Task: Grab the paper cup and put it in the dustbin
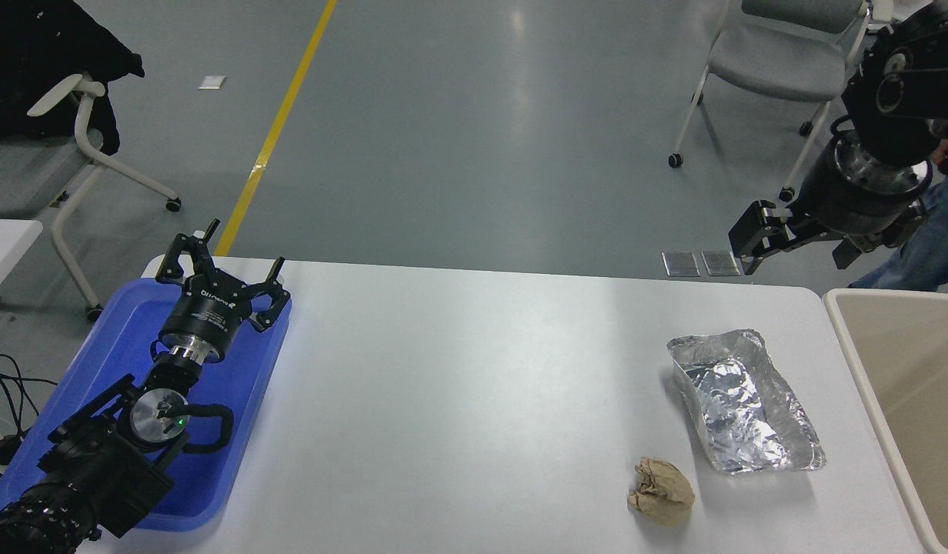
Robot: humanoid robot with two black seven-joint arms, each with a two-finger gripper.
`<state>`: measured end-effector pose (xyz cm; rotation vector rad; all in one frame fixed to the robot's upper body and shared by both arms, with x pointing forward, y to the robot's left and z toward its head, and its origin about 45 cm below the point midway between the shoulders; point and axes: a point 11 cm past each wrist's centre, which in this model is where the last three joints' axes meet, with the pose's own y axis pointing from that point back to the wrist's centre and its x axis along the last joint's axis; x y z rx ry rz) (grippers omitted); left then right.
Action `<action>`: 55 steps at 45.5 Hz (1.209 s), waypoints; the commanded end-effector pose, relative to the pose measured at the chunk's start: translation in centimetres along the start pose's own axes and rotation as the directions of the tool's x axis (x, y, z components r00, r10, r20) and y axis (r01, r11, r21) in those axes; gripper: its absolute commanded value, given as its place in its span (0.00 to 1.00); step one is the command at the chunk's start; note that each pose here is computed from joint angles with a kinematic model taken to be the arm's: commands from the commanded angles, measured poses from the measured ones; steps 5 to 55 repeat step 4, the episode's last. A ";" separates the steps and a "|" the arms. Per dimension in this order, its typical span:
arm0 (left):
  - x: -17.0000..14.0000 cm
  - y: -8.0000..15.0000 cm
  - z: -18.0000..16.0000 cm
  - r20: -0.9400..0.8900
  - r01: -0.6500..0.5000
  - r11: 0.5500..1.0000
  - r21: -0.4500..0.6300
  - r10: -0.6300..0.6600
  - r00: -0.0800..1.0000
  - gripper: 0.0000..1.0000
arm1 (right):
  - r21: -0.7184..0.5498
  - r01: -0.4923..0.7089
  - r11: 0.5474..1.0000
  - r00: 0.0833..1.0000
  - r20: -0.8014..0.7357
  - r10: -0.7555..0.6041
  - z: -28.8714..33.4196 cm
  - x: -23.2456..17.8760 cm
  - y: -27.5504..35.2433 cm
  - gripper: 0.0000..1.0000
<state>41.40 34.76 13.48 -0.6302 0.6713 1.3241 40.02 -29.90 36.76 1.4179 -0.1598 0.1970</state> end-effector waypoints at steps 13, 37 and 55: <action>0.0 0.0 0.0 0.000 0.000 1.000 0.000 0.000 1.000 1.00 | 0.000 0.003 1.000 1.000 -0.009 -0.003 0.0 -0.1 -0.2 1.00; 0.0 0.0 0.0 0.000 0.000 1.000 0.000 0.000 1.000 1.00 | 0.000 0.003 1.000 1.000 -0.009 -0.003 0.0 -0.1 -0.2 1.00; 0.0 0.0 0.0 0.000 0.000 1.000 0.000 0.000 1.000 1.00 | 0.000 0.003 1.000 1.000 -0.009 -0.003 0.0 -0.1 -0.2 1.00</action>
